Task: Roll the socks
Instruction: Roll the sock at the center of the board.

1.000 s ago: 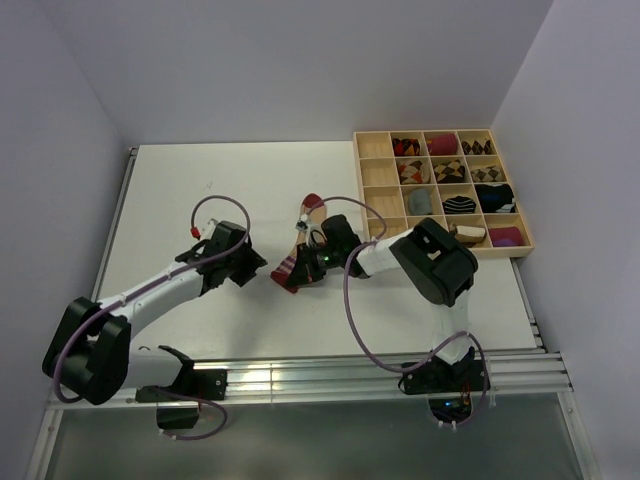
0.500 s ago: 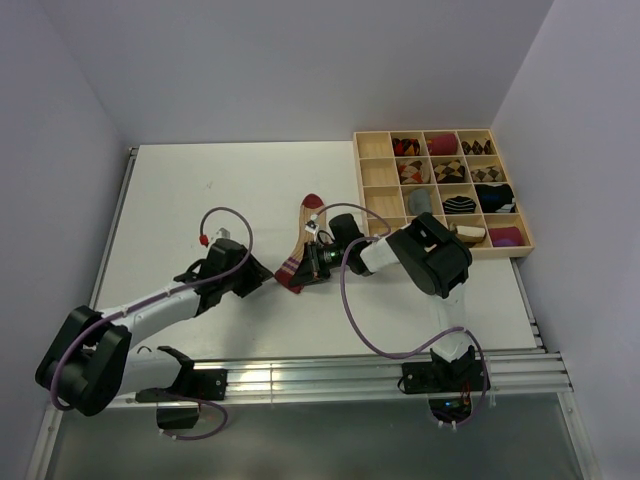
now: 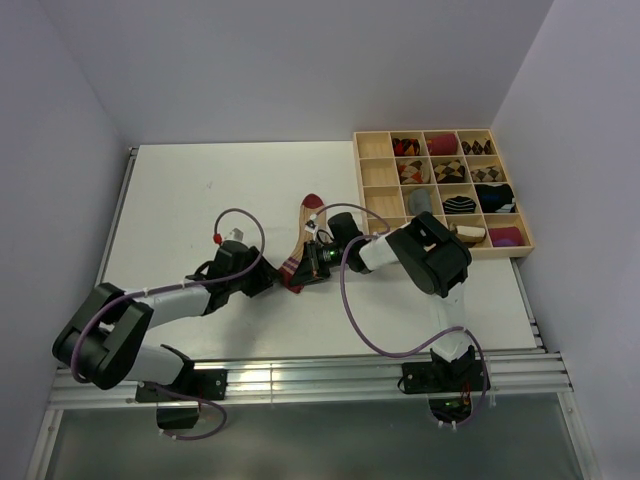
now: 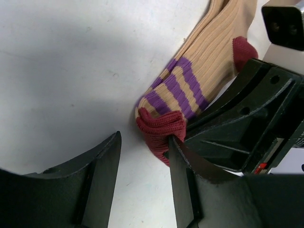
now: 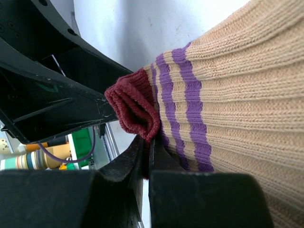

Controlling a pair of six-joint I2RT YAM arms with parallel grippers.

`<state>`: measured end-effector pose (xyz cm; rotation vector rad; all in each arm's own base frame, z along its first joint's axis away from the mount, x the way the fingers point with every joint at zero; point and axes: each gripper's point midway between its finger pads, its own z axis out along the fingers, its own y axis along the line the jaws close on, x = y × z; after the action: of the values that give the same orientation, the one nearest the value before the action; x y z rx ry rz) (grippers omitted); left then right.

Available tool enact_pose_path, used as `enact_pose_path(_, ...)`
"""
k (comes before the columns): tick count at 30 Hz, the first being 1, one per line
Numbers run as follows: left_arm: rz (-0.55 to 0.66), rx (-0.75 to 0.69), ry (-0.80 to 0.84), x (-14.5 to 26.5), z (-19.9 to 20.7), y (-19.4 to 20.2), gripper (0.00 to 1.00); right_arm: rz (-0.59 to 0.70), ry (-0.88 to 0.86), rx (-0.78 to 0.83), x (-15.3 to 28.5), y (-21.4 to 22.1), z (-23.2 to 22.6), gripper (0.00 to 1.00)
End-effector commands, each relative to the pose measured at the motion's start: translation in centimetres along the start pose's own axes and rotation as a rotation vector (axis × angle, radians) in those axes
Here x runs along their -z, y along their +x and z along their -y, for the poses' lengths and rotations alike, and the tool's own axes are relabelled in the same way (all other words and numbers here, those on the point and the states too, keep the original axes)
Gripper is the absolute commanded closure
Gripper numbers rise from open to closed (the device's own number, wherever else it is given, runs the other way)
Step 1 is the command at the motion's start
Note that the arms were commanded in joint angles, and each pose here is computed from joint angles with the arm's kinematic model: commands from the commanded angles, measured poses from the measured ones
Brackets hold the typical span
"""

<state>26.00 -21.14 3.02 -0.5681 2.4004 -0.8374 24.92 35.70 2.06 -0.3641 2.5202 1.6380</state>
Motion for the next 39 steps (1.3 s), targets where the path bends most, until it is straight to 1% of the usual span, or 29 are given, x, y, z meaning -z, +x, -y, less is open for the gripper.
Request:
enact_pose_path(1,-0.003,-0.026,0.001,-0.5,-0.1,0.1,0.49,0.004,0.06,-0.027,-0.2,-0.2,1.7,1.0)
enact_pose_path(10,0.015,0.008,-0.086,-1.1,-1.8,0.0,0.5,-0.006,0.087,-0.034,-0.2,-0.3,2.1,1.0)
enact_pose_path(13,0.0,0.026,-0.117,-1.3,-2.4,0.3,0.51,-0.008,0.093,-0.036,-0.2,-0.3,2.1,1.0)
enact_pose_path(14,0.016,0.031,-0.151,-1.4,-2.9,0.0,0.53,-0.01,0.096,-0.037,-0.1,-0.3,2.1,1.0)
enact_pose_path(15,-0.002,0.034,-0.206,-1.5,-4.1,0.5,0.55,-0.006,0.103,-0.035,-0.1,-0.4,2.1,1.0)
enact_pose_path(16,-0.003,0.034,-0.216,-1.6,-3.9,0.3,0.59,-0.006,0.105,-0.033,-0.1,-0.4,2.1,1.0)
enact_pose_path(19,-0.026,0.04,-0.301,-1.6,-5.3,0.7,0.69,0.005,0.123,-0.024,0.2,-0.6,1.9,0.99)
enact_pose_path(21,-0.035,0.042,-0.344,-1.6,-6.0,0.9,0.74,0.01,0.134,-0.017,0.4,-0.9,1.8,0.96)
enact_pose_path(22,-0.037,0.039,-0.348,-1.7,-5.9,0.8,0.78,0.016,0.138,-0.006,0.5,-1.0,1.5,0.94)
enact_pose_path(23,-0.045,0.036,-0.365,-1.6,-6.1,0.9,0.79,0.025,0.152,0.002,0.6,-1.2,1.5,0.92)
enact_pose_path(24,-0.049,0.031,-0.387,-1.6,-6.6,1.0,0.8,0.029,0.165,0.021,0.8,-1.3,1.2,0.86)
enact_pose_path(25,-0.05,0.025,-0.389,-1.7,-6.2,0.8,0.81,0.041,0.189,0.036,0.9,-1.6,1.3,0.83)
enact_pose_path(26,-0.061,0.019,-0.414,-1.5,-6.5,1.0,0.81,0.036,0.208,0.044,1.0,-1.3,1.2,0.75)
enact_pose_path(27,-0.064,0.007,-0.431,-1.5,-6.7,1.0,0.82,0.052,0.217,0.095,1.5,-1.7,0.5,0.71)
enact_pose_path(28,-0.05,-0.008,-0.43,-1.6,-6.0,0.5,0.82,0.062,0.235,0.121,1.8,-1.8,0.2,0.68)
enact_pose_path(29,-0.056,-0.024,-0.457,-1.4,-6.2,0.6,0.82,0.094,0.285,0.153,2.1,-2.3,0.5,0.64)
enact_pose_path(30,-0.056,-0.038,-0.465,-1.3,-6.2,0.6,0.83,0.107,0.305,0.21,2.8,-2.2,-0.4,0.62)
enact_pose_path(32,-0.045,-0.059,-0.464,-1.3,-5.4,0.2,0.83,0.138,0.352,0.264,3.6,-2.3,-0.8,0.58)
enact_pose_path(33,-0.05,-0.069,-0.475,-1.2,-5.5,0.3,0.83,0.183,0.404,0.301,4.7,-2.8,-1.0,0.58)
enact_pose_path(35,-0.038,-0.086,-0.467,-1.2,-4.8,-0.1,0.83,0.217,0.452,0.349,5.5,-2.6,-1.1,0.57)
enact_pose_path(36,-0.037,-0.093,-0.472,-1.1,-4.8,-0.1,0.83,0.278,0.479,0.384,6.4,-3.5,-2.0,0.58)
enact_pose_path(37,-0.035,-0.103,-0.464,-1.2,-4.4,-0.1,0.83,0.287,0.474,0.404,6.3,-3.2,-2.5,0.59)
enact_pose_path(39,-0.036,-0.114,-0.455,-1.3,-4.0,-0.1,0.83,0.323,0.431,0.44,6.4,-3.6,-4.1,0.64)
